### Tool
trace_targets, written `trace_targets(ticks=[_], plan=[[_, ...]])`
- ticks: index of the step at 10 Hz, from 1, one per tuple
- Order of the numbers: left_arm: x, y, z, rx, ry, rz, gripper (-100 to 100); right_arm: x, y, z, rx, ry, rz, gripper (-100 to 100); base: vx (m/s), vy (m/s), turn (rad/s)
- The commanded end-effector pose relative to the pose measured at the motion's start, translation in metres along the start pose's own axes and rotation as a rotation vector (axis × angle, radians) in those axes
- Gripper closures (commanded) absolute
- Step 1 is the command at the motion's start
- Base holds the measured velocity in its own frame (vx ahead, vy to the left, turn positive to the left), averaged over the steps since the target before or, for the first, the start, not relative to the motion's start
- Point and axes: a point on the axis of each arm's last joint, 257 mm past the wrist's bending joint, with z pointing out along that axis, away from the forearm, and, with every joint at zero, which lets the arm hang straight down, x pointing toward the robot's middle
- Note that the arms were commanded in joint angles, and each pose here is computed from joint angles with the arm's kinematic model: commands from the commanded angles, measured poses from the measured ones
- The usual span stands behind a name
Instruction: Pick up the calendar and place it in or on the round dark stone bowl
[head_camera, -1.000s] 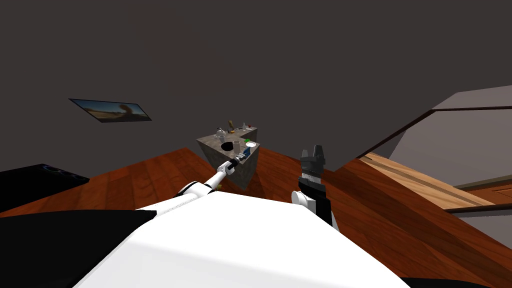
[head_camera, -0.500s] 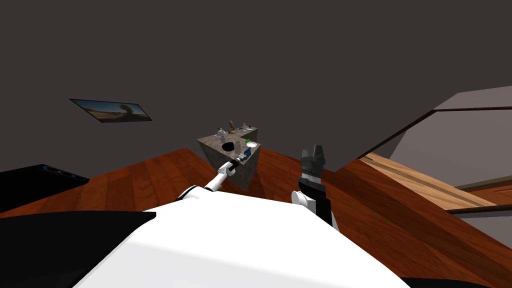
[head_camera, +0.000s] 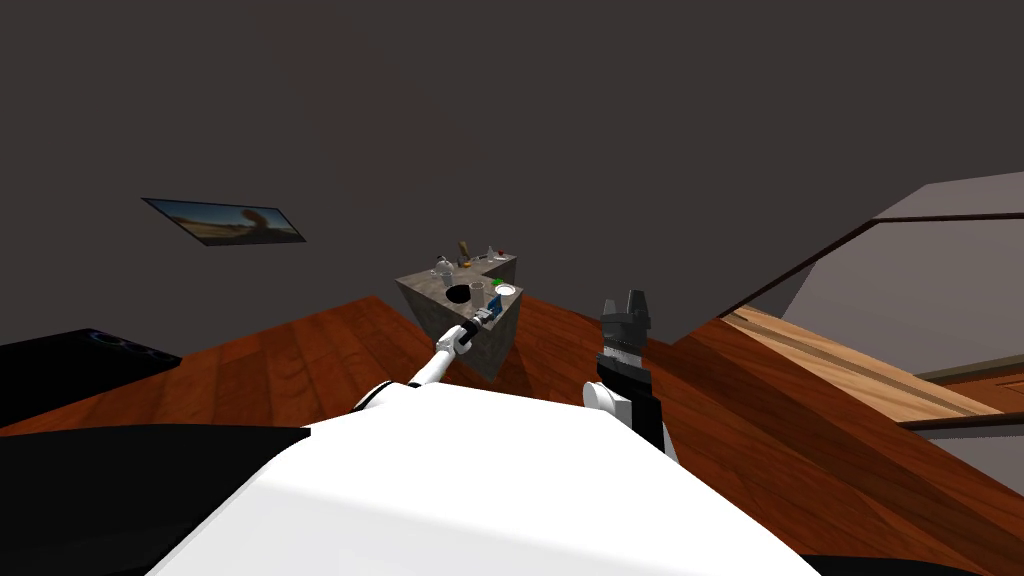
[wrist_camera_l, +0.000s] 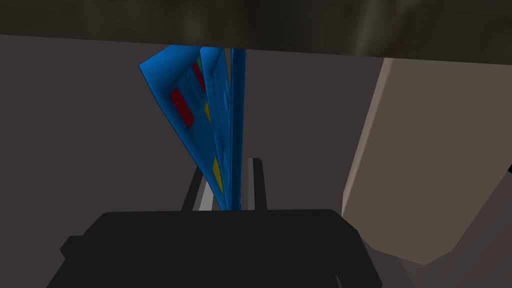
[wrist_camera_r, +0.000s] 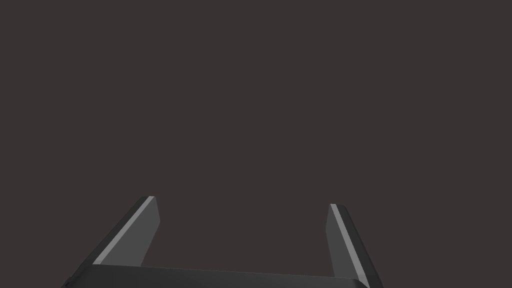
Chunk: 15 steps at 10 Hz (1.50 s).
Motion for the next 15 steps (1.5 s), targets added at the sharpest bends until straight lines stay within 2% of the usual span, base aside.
trace_targets(ticks=[1, 2, 3, 4, 9, 10, 12, 14, 15], plan=[[0.002, -0.001, -0.001, 0.001, 0.007, 0.019, 100, 0.0, 0.0, 0.0, 0.0, 0.0, 0.0, 0, 0.001, 0.013, -0.001], [0.0, -0.001, 0.0, 0.0, 0.003, 0.01, 100, 0.0, 0.0, 0.0, 0.0, 0.0, 0.0, 0, 0.0, 0.0, 0.0], [0.0, -0.001, 0.0, 0.001, 0.002, 0.011, 0, 0.0, 0.0, 0.0, 0.0, 0.0, 0.0, 0, 0.0, 0.0, 0.0], [0.01, 0.002, -0.002, -0.025, 0.03, 0.013, 100, 0.0, 0.0, 0.0, 0.0, 0.0, 0.0, 0, -0.064, -0.046, -0.002], [0.039, 0.022, -0.011, -0.119, 0.112, 0.005, 100, 0.0, 0.0, 0.0, 0.0, 0.0, 0.0, 0, -0.101, -0.02, 0.001], [0.039, 0.022, -0.011, -0.12, 0.112, 0.005, 100, 0.0, 0.0, 0.0, 0.0, 0.0, 0.0, 0, -0.092, 0.002, 0.012], [0.052, 0.033, -0.016, -0.168, 0.15, -0.006, 100, 0.0, 0.0, 0.0, 0.0, 0.0, 0.0, 0, -0.081, 0.007, -0.001], [0.052, 0.033, -0.016, -0.168, 0.15, -0.006, 100, 0.0, 0.0, 0.0, 0.0, 0.0, 0.0, 0, -0.061, 0.015, 0.008], [0.063, 0.046, -0.021, -0.218, 0.184, -0.018, 100, 0.0, 0.0, 0.0, 0.0, 0.0, 0.0, 0, -0.056, 0.056, -0.013]])
